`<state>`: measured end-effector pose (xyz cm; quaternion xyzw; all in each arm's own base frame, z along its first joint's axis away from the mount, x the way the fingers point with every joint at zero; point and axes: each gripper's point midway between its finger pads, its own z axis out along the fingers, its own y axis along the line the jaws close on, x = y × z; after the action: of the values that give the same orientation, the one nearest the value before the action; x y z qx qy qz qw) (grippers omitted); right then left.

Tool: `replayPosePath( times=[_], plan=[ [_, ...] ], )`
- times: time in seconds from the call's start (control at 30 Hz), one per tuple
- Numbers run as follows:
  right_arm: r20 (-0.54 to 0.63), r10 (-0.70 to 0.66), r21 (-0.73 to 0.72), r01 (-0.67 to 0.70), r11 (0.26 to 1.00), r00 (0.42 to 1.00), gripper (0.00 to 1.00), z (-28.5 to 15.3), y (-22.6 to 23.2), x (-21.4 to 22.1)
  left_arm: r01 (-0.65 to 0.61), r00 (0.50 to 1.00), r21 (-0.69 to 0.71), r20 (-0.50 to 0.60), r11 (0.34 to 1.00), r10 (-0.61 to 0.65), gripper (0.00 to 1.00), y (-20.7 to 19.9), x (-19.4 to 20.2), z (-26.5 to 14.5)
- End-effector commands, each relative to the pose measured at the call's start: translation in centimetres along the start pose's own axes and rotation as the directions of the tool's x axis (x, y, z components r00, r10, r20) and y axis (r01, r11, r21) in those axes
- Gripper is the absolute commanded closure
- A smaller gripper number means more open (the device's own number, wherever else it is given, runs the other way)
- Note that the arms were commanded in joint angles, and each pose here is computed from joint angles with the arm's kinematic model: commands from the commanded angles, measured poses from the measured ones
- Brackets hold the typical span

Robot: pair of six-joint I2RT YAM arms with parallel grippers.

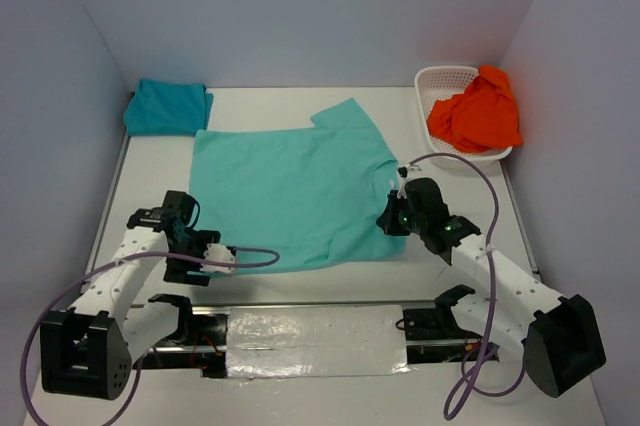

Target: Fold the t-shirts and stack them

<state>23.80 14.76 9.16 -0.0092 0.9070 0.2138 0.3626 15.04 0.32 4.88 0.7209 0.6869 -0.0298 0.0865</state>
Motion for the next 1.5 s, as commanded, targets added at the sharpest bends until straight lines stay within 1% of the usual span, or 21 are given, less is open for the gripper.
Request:
replayPosePath(
  times=[0.0,0.1,0.23,0.27,0.43,0.5,0.53,0.6,0.63,0.7,0.73,0.77,0.93,0.97,1.03,1.07,1.13,1.17,1.33,1.4,1.47],
  plan=[
    [0.020,0.011,0.012,-0.011,1.000,1.000,1.00,0.2,-0.2,-0.1,-0.212,0.977,0.034,0.009,0.977,0.212,0.16,-0.1,-0.4,0.4],
    [0.008,0.012,0.022,-0.012,1.000,1.000,1.00,0.4,-0.5,0.3,-0.286,0.958,0.084,0.011,0.954,0.286,0.12,-0.4,-0.2,1.3],
    [-0.002,0.017,0.039,-0.017,0.999,1.000,1.00,0.6,-0.8,0.5,-0.294,0.956,0.072,-0.005,0.953,0.295,0.09,0.1,-0.2,3.5],
    [-0.002,0.019,0.043,-0.019,0.999,1.000,1.00,0.6,-0.9,0.5,-0.292,0.956,0.071,-0.007,0.954,0.294,0.03,-0.1,-0.2,3.8],
    [-0.020,0.026,0.060,-0.025,0.998,0.999,1.00,0.9,-1.4,0.9,-0.290,0.957,-0.029,0.022,0.957,0.291,0.06,0.2,-0.8,5.2],
    [-0.039,0.028,0.063,-0.025,0.998,0.999,1.00,1.2,-1.5,1.2,-0.243,0.970,-0.006,0.021,0.970,0.243,0.15,0.2,-0.7,5.3],
    [-0.047,0.030,0.064,-0.027,0.998,0.998,1.00,1.3,-1.5,1.3,-0.210,0.978,0.004,0.013,0.978,0.210,0.29,0.2,-0.5,5.3],
    [-0.049,0.028,0.061,-0.025,0.998,0.998,1.00,1.3,-1.3,1.1,-0.159,0.987,0.007,-0.004,0.987,0.159,0.45,0.8,-0.2,5.3],
    [-0.043,0.030,0.064,-0.027,0.998,0.999,1.00,1.3,-1.4,0.9,-0.117,0.993,0.025,-0.013,0.993,0.117,0.59,0.5,0.0,5.5],
    [-0.034,0.035,0.065,-0.032,0.997,0.999,1.00,1.2,-1.4,0.5,-0.099,0.995,0.011,-0.015,0.995,0.099,0.76,1.0,0.0,5.4],
    [-0.027,0.039,0.068,-0.037,0.997,0.999,1.00,1.1,-1.4,0.1,-0.078,0.997,-0.002,-0.012,0.997,0.078,0.94,1.1,-0.1,5.4],
    [-0.023,0.041,0.065,-0.039,0.997,0.999,1.00,1.1,-1.4,-0.1,-0.064,0.998,-0.024,-0.011,0.998,0.064,1.00,1.5,-0.1,5.3],
    [0.007,0.030,0.076,-0.030,0.997,1.000,1.00,0.1,-1.4,-2.3,0.009,1.000,-0.075,-0.005,0.997,-0.010,1.00,3.0,0.0,3.3],
    [0.037,0.020,0.069,-0.023,0.997,0.999,1.00,-0.3,-1.0,-3.8,0.017,1.000,-0.101,0.008,0.995,-0.017,1.00,4.2,-0.3,2.0],
    [0.091,0.006,0.065,-0.012,0.998,0.996,1.00,-0.9,-0.9,-6.5,0.045,0.999,-0.060,0.020,0.997,-0.044,1.00,3.7,-0.1,0.7],
    [0.110,0.002,0.070,-0.010,0.998,0.994,1.00,-1.1,-1.1,-7.5,0.046,0.998,-0.084,0.036,0.995,-0.043,1.00,5.0,-0.6,-0.8],
    [0.136,-0.024,0.058,0.016,0.998,0.990,1.00,-1.1,-0.8,-9.5,0.073,0.996,-0.043,0.049,0.996,-0.071,1.00,5.0,-0.9,-1.6],
    [0.146,-0.034,0.055,0.026,0.998,0.989,1.00,-1.0,-0.7,-10.2,0.103,0.993,-0.045,0.071,0.994,-0.099,1.00,6.2,-1.4,-2.3],
    [0.156,-0.109,0.051,0.102,0.993,0.982,1.00,1.1,-0.3,-13.4,0.222,0.968,-0.002,0.118,0.975,-0.220,1.00,9.2,-2.3,-3.2],
    [0.130,-0.115,0.057,0.109,0.992,0.985,1.00,2.5,-0.7,-13.6,0.288,0.951,0.021,0.110,0.957,-0.289,1.00,9.9,-2.1,-2.6],
    [0.151,-0.120,0.060,0.112,0.992,0.981,1.00,3.0,-0.9,-15.1,0.338,0.936,0.028,0.095,0.941,-0.339,1.00,11.0,-1.6,-2.2]
  ],
)
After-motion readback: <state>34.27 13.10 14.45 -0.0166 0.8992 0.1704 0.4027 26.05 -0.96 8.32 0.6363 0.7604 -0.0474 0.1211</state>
